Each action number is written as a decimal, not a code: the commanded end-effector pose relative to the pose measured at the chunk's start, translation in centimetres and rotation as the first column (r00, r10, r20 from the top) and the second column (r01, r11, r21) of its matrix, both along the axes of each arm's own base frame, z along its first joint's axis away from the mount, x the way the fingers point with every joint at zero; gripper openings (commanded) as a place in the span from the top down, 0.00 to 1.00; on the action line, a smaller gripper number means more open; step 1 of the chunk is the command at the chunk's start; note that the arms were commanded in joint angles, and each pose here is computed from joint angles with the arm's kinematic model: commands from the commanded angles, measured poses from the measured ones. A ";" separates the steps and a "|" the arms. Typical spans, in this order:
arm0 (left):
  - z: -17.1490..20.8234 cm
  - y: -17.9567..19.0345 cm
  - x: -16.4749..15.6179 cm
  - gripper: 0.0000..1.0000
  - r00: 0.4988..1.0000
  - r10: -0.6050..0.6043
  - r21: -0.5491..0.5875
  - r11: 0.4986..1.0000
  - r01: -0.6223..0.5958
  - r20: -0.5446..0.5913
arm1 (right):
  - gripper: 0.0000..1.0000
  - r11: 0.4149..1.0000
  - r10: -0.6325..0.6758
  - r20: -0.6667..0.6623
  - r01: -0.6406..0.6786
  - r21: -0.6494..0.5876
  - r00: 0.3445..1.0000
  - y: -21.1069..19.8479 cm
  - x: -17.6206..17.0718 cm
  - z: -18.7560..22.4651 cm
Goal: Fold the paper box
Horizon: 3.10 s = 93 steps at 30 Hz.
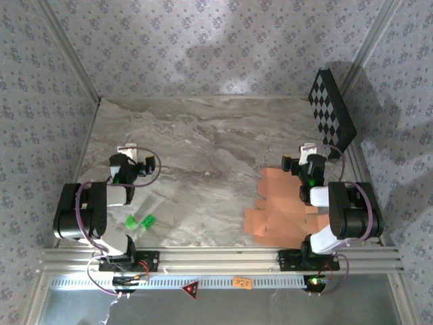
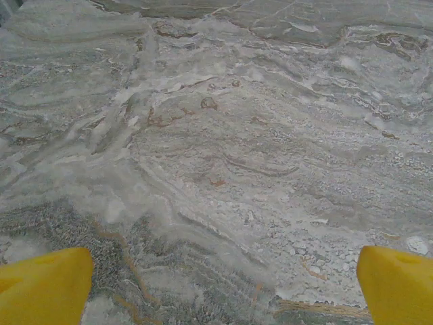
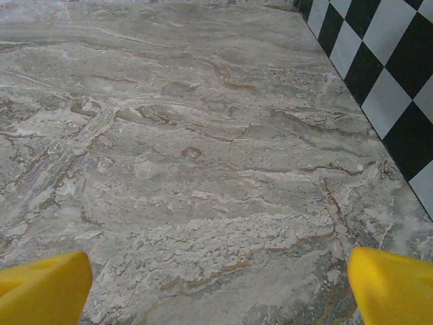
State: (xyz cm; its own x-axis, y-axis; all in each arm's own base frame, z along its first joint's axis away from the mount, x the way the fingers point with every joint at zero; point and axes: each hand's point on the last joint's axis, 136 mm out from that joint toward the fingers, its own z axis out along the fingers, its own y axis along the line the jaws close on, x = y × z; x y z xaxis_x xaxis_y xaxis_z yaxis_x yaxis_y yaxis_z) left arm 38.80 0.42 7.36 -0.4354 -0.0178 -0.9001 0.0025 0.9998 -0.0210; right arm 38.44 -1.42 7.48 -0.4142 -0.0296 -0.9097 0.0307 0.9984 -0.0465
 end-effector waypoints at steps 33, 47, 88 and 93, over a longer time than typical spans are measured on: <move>1.5 0.4 1.0 0.00 0.998 0.019 -0.009 1.000 -0.018 0.058 | 0.01 1.000 -0.026 0.048 0.026 -0.005 0.998 -0.3 0.8 1.2; 6.2 1.4 0.1 0.00 0.990 0.134 0.025 0.990 -0.135 0.037 | 0.01 0.999 -0.027 -0.051 0.028 0.019 0.998 1.3 0.2 6.2; 7.8 -19.4 -8.5 0.02 0.864 -0.327 -0.551 0.832 0.071 -0.383 | 0.01 0.843 0.293 -0.729 0.192 0.502 0.619 13.1 -20.3 -2.0; 7.1 -19.9 -8.4 0.02 0.845 -0.335 -0.542 0.838 0.064 -0.417 | 0.01 0.824 0.330 -0.706 0.174 0.539 0.626 13.8 -20.0 -2.7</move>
